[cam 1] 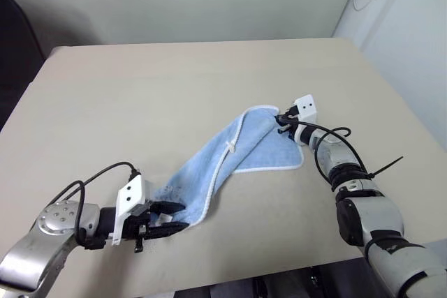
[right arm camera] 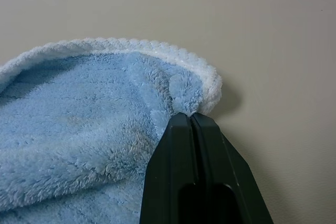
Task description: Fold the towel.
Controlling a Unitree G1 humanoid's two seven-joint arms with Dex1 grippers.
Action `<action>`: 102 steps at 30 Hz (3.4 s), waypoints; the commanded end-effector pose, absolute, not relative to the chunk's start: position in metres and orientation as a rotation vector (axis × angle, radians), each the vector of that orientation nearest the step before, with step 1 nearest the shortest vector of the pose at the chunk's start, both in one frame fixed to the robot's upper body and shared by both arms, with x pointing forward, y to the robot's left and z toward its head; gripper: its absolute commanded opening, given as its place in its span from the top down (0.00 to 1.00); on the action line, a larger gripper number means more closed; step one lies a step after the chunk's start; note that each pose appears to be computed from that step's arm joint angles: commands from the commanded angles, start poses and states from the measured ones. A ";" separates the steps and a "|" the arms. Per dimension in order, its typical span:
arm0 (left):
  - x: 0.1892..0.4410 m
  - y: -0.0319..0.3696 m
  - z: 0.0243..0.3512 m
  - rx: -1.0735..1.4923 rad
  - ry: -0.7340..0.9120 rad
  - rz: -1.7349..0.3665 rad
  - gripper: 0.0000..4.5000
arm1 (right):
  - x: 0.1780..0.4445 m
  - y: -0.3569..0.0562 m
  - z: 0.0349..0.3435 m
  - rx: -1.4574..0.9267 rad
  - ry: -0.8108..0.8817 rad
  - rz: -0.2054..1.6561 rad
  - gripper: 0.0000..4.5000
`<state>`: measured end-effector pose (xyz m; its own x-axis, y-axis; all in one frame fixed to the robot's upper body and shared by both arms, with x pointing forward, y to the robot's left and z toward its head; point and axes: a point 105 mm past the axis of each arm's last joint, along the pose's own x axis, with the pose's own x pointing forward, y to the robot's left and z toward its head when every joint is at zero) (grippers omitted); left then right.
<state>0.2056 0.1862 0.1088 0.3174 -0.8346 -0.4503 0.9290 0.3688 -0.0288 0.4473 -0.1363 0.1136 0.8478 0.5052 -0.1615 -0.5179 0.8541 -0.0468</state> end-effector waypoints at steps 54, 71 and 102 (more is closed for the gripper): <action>0.272 0.258 0.242 -0.296 -0.208 -0.676 1.00 | 0.376 -0.185 0.244 0.017 -0.159 0.834 1.00; 0.242 0.284 0.167 -0.411 -0.033 -0.389 1.00 | 0.358 -0.200 0.175 -0.013 0.146 0.850 1.00; 0.308 0.313 0.340 -0.261 -0.464 -0.417 1.00 | 0.419 -0.224 0.311 -0.072 -0.243 0.641 1.00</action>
<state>0.3191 0.2991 0.3253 0.8264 -0.3596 0.4333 0.4684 0.8661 -0.1744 0.4259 -0.1975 0.2943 0.7529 0.6423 0.1433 -0.6280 0.7663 -0.1352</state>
